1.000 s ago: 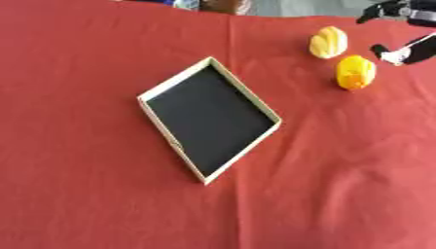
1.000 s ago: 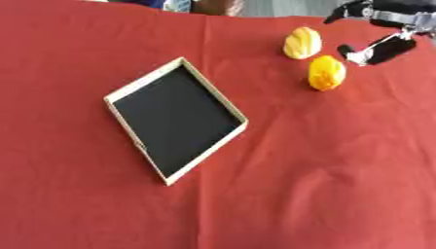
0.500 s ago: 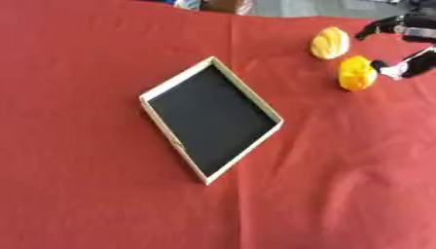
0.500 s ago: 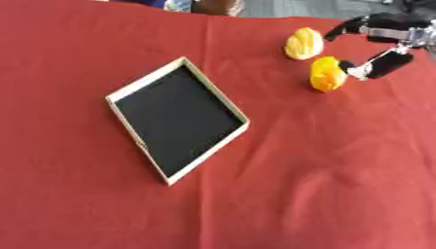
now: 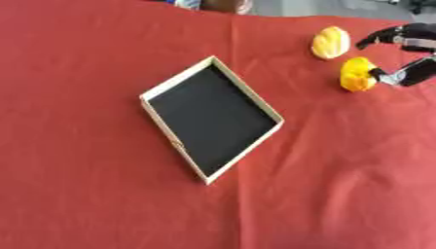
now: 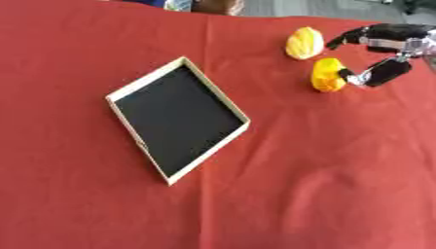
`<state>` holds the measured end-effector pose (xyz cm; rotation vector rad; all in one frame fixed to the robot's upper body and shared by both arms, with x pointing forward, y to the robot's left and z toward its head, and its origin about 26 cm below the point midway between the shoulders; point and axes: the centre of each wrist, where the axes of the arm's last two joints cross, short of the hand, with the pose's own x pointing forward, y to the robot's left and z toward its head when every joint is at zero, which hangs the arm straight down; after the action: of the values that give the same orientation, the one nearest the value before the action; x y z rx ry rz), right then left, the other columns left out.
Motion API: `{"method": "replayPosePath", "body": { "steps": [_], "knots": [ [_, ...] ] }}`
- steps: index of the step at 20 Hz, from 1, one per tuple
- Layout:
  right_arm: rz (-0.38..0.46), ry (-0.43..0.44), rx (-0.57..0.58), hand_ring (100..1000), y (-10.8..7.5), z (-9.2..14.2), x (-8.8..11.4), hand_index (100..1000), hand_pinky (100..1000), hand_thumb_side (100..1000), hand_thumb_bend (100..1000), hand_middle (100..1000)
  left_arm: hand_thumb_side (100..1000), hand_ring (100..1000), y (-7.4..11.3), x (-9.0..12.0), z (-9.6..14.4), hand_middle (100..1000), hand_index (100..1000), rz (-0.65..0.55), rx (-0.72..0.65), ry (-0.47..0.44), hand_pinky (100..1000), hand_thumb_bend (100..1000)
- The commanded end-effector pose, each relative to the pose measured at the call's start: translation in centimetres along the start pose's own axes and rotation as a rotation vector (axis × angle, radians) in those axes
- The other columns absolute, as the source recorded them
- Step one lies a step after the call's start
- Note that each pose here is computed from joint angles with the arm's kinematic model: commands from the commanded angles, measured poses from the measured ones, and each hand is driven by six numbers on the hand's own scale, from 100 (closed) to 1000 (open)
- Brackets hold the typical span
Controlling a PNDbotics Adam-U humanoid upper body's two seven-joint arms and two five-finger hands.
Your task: Pick up objects on the table and place them in the box.
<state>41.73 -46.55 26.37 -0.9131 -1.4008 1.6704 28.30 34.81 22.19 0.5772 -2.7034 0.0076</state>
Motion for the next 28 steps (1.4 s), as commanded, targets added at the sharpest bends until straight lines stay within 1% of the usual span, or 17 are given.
{"method": "replayPosePath", "body": {
  "steps": [1, 2, 4, 5, 6, 7, 8, 9, 11, 12, 13, 14, 15, 16, 18, 22, 28],
  "knots": [
    [0.017, 0.025, -0.008, 1000, -0.9, 0.6, -0.5, 974, 993, 472, 100, 877, 652, 699, 0.2, 0.5, -0.7, 833, 888, 0.001, -0.01, -0.027, 819, 100],
    [0.017, 0.021, -0.002, 1000, -0.8, 0.6, -0.4, 970, 992, 483, 100, 874, 653, 699, 0.2, 0.5, -0.7, 833, 888, 0.002, -0.01, -0.026, 819, 100],
    [0.021, 0.014, 0.012, 1000, -0.7, 0.5, -0.3, 961, 992, 443, 100, 861, 654, 699, 0.1, 0.5, -0.7, 834, 887, 0.003, -0.011, -0.026, 819, 100],
    [0.023, 0.011, 0.021, 1000, -0.7, 0.5, -0.3, 961, 992, 443, 100, 861, 654, 699, 0.1, 0.5, -0.7, 834, 887, 0.004, -0.011, -0.026, 819, 100],
    [0.026, 0.008, 0.03, 1000, -0.6, 0.4, -0.3, 940, 992, 349, 100, 836, 655, 699, 0.1, 0.5, -0.7, 834, 887, 0.004, -0.011, -0.026, 819, 100],
    [0.03, 0.006, 0.045, 1000, -0.5, 0.4, -0.3, 935, 992, 366, 100, 831, 656, 699, 0.1, 0.5, -0.7, 834, 887, 0.005, -0.011, -0.026, 819, 100],
    [0.031, 0.005, 0.058, 1000, -0.5, 0.3, -0.2, 913, 989, 428, 100, 799, 656, 699, 0.1, 0.5, -0.7, 834, 887, 0.005, -0.011, -0.026, 819, 100],
    [0.031, 0.004, 0.069, 1000, -0.4, 0.3, -0.2, 897, 987, 463, 100, 772, 657, 699, 0.1, 0.5, -0.8, 834, 887, 0.006, -0.011, -0.027, 819, 100],
    [0.028, -0.004, 0.084, 1000, -0.2, 0.1, -0.2, 859, 981, 464, 100, 716, 658, 699, 0.1, 0.5, -0.8, 834, 887, 0.006, -0.011, -0.026, 819, 100],
    [0.027, -0.009, 0.087, 995, -0.2, 0.1, -0.2, 804, 972, 453, 100, 638, 658, 699, 0.1, 0.5, -0.7, 834, 886, 0.007, -0.011, -0.026, 819, 100],
    [0.025, -0.01, 0.086, 988, -0.1, 0.1, -0.2, 786, 966, 448, 100, 616, 658, 699, 0.1, 0.5, -0.7, 835, 886, 0.007, -0.01, -0.026, 819, 100],
    [0.022, -0.01, 0.081, 968, -0.1, 0.0, -0.2, 746, 954, 435, 100, 571, 658, 699, 0.1, 0.5, -0.7, 835, 886, 0.007, -0.01, -0.026, 819, 100],
    [0.02, -0.009, 0.077, 965, 0.0, -0.1, -0.2, 736, 952, 430, 100, 561, 659, 699, 0.1, 0.5, -0.7, 835, 886, 0.008, -0.01, -0.026, 819, 100],
    [0.017, -0.008, 0.068, 948, 0.0, -0.1, -0.2, 689, 942, 399, 100, 526, 660, 699, 0.1, 0.5, -0.7, 835, 885, 0.008, -0.01, -0.025, 820, 100],
    [0.01, -0.008, 0.043, 926, -0.1, -0.2, -0.1, 640, 930, 363, 100, 491, 662, 699, 0.1, 0.5, -0.7, 835, 885, 0.009, -0.01, -0.024, 820, 100],
    [-0.005, -0.026, -0.029, 892, -0.2, -0.3, 0.0, 563, 911, 284, 100, 453, 660, 699, 0.0, 0.5, -0.7, 835, 884, 0.01, -0.012, -0.024, 820, 100],
    [-0.018, -0.092, -0.146, 863, -1.2, 0.0, 0.6, 552, 897, 227, 100, 449, 659, 700, 0.1, 0.5, -0.7, 835, 884, 0.011, -0.01, -0.023, 820, 100]
  ]
}}
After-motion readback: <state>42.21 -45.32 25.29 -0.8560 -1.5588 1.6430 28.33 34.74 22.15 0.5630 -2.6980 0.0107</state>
